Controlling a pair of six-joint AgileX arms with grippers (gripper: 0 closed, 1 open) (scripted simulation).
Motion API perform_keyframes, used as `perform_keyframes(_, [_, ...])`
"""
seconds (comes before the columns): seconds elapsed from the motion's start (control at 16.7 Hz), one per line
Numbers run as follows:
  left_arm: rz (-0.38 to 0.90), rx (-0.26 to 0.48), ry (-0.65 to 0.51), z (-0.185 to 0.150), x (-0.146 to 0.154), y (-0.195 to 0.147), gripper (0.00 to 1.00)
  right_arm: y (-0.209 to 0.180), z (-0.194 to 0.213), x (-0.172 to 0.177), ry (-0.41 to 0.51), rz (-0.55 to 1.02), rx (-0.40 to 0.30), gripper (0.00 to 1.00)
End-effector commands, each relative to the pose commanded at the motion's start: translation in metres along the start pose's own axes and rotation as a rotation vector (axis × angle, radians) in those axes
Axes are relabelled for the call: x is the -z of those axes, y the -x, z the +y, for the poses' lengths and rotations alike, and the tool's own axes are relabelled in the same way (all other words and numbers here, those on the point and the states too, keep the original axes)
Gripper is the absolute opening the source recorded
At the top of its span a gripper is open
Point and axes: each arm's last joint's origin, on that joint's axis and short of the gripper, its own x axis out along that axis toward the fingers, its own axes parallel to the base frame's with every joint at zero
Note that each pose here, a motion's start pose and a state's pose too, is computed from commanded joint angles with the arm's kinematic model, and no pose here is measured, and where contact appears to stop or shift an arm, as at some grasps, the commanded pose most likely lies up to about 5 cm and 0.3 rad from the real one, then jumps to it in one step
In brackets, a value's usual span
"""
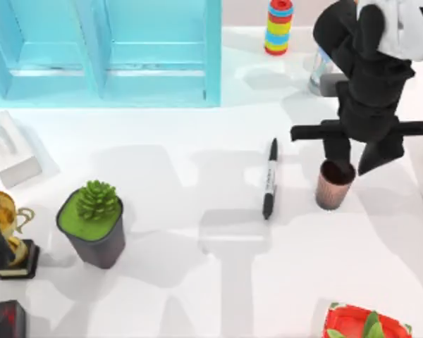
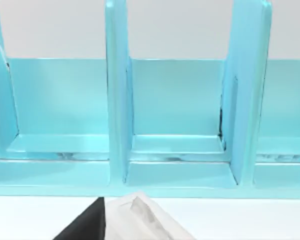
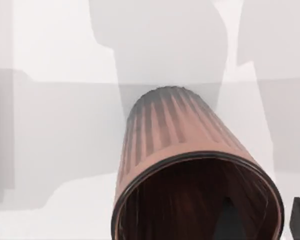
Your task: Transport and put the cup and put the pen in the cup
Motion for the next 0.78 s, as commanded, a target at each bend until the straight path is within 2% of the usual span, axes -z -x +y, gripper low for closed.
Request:
perform_keyframes(0.36, [0.0,0.0,0.0,0.0,0.0,0.0,1.0,0.0,0.0,0.0,0.0,0.0,0.0,0.98])
perform_keyframes(0.78, [0.0,0.0,0.0,0.0,0.0,0.0,1.0,0.0,0.0,0.0,0.0,0.0,0.0,1.0])
